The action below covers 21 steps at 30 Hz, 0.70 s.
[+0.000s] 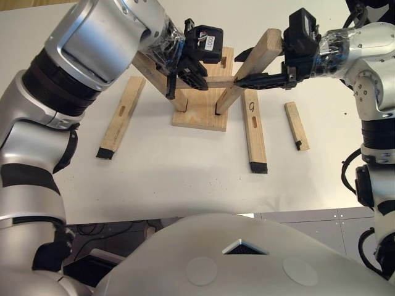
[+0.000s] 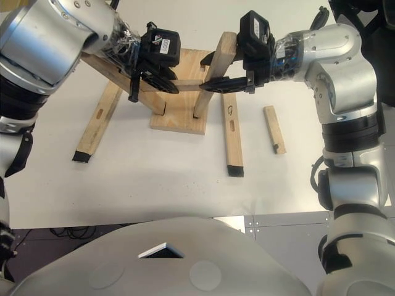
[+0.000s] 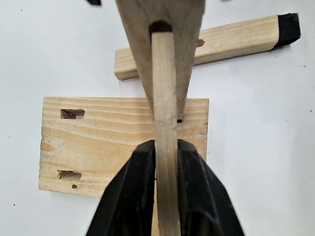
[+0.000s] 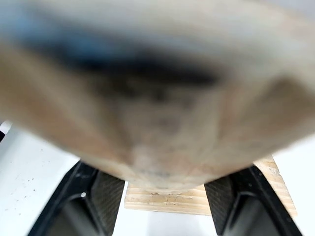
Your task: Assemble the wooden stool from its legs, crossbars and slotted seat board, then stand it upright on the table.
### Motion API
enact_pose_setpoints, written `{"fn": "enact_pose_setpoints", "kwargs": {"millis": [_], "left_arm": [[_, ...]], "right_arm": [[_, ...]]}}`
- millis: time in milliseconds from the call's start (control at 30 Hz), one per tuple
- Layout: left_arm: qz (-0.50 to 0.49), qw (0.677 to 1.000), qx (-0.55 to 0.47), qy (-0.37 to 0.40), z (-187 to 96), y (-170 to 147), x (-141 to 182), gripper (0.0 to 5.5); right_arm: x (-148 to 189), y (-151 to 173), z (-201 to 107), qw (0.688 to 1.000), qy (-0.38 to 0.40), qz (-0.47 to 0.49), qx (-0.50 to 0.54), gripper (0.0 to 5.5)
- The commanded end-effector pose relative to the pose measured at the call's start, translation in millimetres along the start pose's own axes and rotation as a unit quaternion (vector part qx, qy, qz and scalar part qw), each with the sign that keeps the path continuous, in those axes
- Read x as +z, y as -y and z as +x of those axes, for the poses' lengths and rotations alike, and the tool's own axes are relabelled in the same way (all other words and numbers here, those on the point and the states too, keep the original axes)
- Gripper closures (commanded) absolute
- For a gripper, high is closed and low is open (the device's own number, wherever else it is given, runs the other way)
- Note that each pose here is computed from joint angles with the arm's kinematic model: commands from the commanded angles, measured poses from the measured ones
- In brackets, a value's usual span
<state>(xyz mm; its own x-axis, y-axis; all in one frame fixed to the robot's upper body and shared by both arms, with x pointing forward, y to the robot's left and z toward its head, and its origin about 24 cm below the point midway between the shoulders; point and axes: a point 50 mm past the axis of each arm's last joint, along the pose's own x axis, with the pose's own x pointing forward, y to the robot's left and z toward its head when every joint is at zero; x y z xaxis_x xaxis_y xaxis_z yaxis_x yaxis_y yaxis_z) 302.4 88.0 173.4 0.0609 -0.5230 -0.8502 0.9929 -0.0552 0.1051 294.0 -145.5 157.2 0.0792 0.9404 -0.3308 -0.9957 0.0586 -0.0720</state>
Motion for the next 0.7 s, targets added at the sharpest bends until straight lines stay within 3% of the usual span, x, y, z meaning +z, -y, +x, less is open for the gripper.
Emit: {"fn": "enact_pose_setpoints", "kwargs": {"millis": [33, 433, 700], "left_arm": [[-0.088, 0.992, -0.035, -0.077, 36, 16, -51, 5.07], [-0.087, 0.989, -0.078, -0.09, 58, 34, -52, 5.12], [-0.093, 0.98, -0.116, -0.13, 79, 53, -70, 5.12]], "right_arm": [[-23, -12, 21, 0.997, -0.03, 0.046, 0.046, 3.46], [-13, -12, 47, 0.995, 0.001, 0.068, 0.07, 3.46], [23, -3, 56, 0.986, 0.091, 0.111, 0.088, 3.46]]}}
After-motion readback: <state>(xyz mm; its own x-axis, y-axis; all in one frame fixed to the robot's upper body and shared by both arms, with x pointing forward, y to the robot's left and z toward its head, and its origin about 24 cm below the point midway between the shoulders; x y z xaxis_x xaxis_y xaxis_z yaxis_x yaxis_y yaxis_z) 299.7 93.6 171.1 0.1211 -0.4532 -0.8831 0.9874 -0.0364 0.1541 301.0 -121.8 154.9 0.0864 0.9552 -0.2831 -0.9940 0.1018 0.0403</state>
